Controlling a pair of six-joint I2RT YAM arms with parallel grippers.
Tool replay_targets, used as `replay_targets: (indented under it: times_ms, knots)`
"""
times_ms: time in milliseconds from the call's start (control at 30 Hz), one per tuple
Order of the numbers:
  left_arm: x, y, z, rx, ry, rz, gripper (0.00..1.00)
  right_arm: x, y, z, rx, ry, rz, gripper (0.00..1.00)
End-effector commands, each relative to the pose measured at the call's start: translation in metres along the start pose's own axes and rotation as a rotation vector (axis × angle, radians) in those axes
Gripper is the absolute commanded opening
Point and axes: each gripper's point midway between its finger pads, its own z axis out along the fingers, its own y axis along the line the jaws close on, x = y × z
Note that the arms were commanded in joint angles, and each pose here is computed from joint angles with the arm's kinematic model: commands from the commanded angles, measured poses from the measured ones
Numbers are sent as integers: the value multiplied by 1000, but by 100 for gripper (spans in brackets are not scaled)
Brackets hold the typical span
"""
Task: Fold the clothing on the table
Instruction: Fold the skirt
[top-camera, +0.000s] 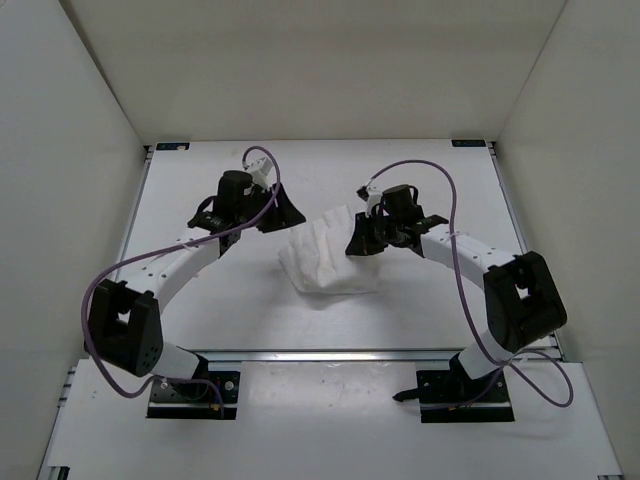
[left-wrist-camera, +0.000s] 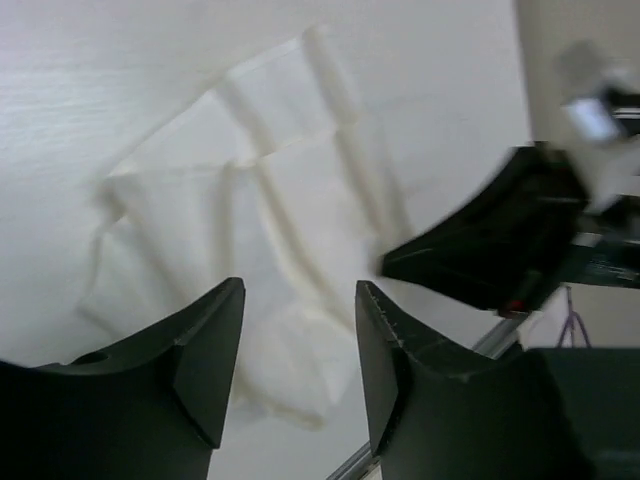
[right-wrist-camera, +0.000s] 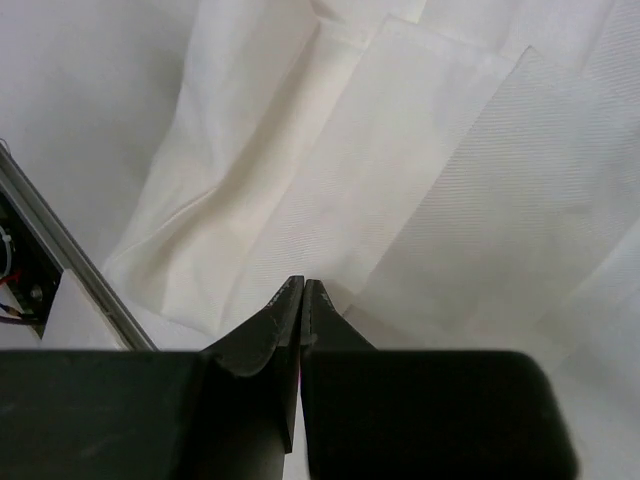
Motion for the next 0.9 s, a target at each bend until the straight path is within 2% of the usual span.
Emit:
replay_targets:
  times_ms: [0, 67, 100, 167, 233, 367, 500, 633, 867]
  knots:
    - [-6, -64, 1, 192, -44, 43, 57, -15, -4, 6, -18, -44, -37, 0]
    - [6, -74, 15, 208, -17, 46, 52, -15, -7, 12, -22, -37, -36, 0]
    - [13, -78, 25, 219, 4, 41, 42, -12, -8, 16, -24, -26, -28, 0]
    - [30, -71, 42, 177, 37, 36, 14, -12, -15, 21, -7, -25, -22, 0]
    - [55, -63, 55, 114, 67, 47, 0, -8, -21, 25, 10, -16, -13, 0]
    - [85, -21, 71, -35, 91, 35, 0, -3, -30, 23, 18, -16, 23, 0]
    - [92, 8, 70, -144, 116, 45, 0, 6, -46, 15, 34, -33, 54, 0]
    - [102, 34, 57, -194, 135, 28, 0, 12, -69, 5, 72, -49, 89, 0]
    - [99, 51, 45, -224, 127, 15, 0, 14, -82, -2, 66, -47, 123, 0]
